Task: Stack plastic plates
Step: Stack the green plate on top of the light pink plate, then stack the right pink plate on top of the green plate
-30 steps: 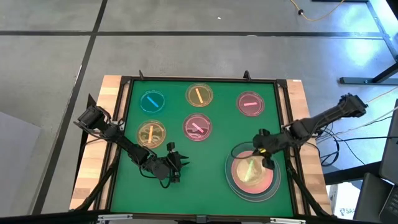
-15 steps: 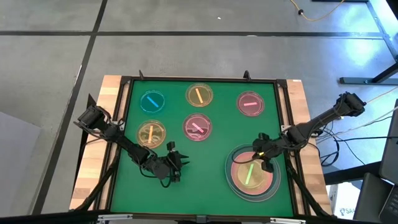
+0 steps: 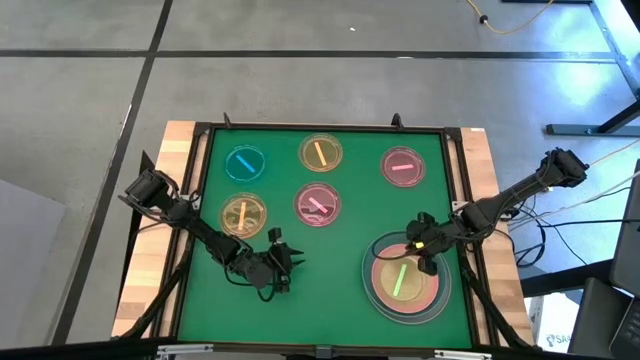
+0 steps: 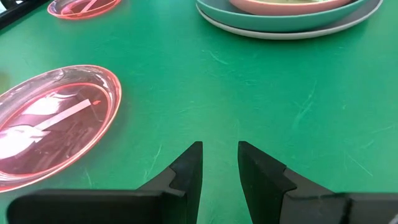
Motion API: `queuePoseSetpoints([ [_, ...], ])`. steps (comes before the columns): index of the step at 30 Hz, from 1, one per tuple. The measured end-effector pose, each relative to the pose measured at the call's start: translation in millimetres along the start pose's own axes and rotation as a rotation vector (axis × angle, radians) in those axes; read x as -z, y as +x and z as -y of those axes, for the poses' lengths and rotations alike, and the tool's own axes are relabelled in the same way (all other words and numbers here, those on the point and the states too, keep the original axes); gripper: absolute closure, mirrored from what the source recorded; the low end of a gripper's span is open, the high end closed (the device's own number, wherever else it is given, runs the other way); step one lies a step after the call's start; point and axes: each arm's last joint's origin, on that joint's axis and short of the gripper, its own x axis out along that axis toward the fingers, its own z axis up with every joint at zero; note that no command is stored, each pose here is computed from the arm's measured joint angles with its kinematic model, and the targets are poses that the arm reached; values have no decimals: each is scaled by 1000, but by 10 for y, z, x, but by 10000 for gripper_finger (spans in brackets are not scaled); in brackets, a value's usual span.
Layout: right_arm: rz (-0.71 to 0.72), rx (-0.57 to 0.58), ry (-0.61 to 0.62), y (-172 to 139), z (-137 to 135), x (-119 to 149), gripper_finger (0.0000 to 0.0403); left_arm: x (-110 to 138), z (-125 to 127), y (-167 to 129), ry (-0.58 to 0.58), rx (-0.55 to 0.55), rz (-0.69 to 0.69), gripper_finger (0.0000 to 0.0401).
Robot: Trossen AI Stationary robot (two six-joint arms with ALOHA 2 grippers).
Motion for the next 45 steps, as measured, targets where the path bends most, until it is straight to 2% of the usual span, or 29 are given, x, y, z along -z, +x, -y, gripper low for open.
queuePoseSetpoints([
  [5,3,1,-10,-1,0,-2,275,0,0,0,-1,0,0,306],
  [10,63,11,-42,-80,-11,-145,253,0,0,0,-1,0,0,306],
  [13,165,96,-53,-160,20,-295,251,0,-2,1,0,-1,0,306],
  [16,267,244,-63,-213,107,-411,251,-2,-4,4,-1,-2,0,306],
  [20,317,408,-60,-234,267,-493,251,-1,-4,4,-1,-1,0,306],
  [31,290,569,-49,-266,625,-637,251,-1,-2,3,-1,5,-3,306],
  [38,209,669,-26,-150,888,-737,251,0,-2,4,-1,5,-3,306],
  [45,84,661,39,88,1200,-811,251,5,-5,4,1,3,-8,306],
])
